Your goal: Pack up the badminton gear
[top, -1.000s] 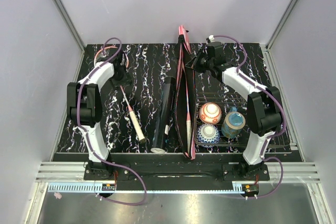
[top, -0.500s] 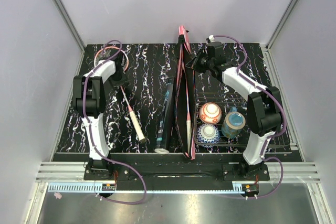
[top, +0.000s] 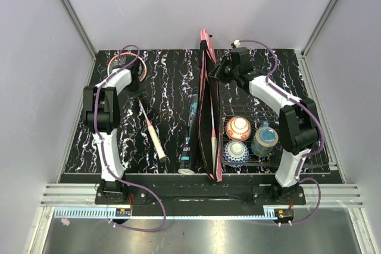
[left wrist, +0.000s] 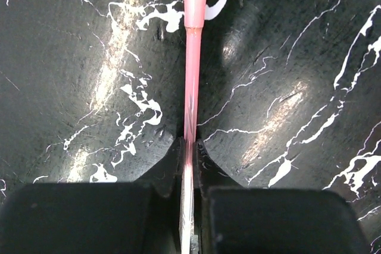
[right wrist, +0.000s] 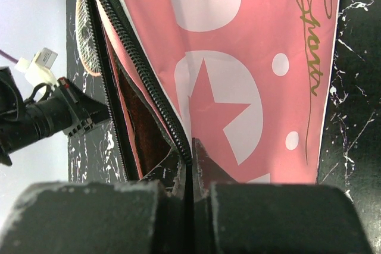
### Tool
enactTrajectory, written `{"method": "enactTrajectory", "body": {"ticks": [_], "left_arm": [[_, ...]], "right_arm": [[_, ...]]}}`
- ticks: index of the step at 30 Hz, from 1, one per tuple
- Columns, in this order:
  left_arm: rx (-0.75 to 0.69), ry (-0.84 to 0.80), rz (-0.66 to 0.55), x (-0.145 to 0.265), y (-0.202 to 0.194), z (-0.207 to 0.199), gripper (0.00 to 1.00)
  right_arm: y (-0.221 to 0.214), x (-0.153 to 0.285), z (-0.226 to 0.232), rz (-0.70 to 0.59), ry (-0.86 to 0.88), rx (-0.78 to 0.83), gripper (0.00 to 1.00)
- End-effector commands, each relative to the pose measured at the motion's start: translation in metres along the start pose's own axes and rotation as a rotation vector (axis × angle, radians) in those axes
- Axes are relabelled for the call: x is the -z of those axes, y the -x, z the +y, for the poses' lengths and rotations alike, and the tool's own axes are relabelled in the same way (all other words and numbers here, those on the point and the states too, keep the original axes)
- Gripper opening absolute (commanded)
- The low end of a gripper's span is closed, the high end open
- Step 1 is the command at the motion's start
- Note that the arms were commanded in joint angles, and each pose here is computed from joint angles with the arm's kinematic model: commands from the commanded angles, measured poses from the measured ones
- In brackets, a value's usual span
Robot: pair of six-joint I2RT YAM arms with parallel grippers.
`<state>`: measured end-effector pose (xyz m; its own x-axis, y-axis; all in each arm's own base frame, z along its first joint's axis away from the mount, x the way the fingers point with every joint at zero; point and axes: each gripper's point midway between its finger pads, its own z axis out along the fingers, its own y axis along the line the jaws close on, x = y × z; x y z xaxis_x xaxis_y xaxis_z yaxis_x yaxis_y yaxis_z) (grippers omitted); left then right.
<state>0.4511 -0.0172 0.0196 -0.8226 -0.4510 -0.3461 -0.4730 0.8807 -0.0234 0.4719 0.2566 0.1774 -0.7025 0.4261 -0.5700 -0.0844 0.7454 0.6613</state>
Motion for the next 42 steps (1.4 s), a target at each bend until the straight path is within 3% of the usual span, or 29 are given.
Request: {"method": "enactTrajectory", "body": {"ticks": [1,6,9,14,19,24,31,42], "left_arm": [[-0.005,-0.108,-0.104,0.045,0.021,-0.010,0.00],[-0.063,-0.382,-0.255,0.144,0.033,-0.033,0.00],[-0.142,-0.613,-0.256,0.195,0.008,-0.052,0.00],[-0.230,-0.772,-0.323,0.248,-0.032,-0.050,0.00],[-0.401,-0.570,-0.379,0.269,-0.091,-0.050,0.00],[-0.519,-0.337,-0.381,0.267,-0.124,-0.041,0.00],[-0.684,-0.103,-0.432,0.261,-0.130,-0.045,0.00],[-0.813,-0.022,-0.509,0.265,-0.132,-0.091,0.00]], "right_arm": [[0.029,-0.002,0.018,-0.094,-0.009,-0.046,0.00],[0.043,-0.010,0.010,-0.143,-0.073,-0.094,0.00],[0.049,-0.012,0.011,-0.161,-0.081,-0.094,0.00],[0.052,-0.020,0.010,-0.159,-0.094,-0.110,0.00],[0.062,-0.029,0.012,-0.174,-0.111,-0.124,0.00],[0.078,-0.027,0.007,-0.239,-0.166,-0.154,0.00],[0.094,-0.026,-0.007,-0.312,-0.264,-0.181,0.00],[0.123,-0.014,-0.008,-0.420,-0.332,-0.175,0.00]]}}
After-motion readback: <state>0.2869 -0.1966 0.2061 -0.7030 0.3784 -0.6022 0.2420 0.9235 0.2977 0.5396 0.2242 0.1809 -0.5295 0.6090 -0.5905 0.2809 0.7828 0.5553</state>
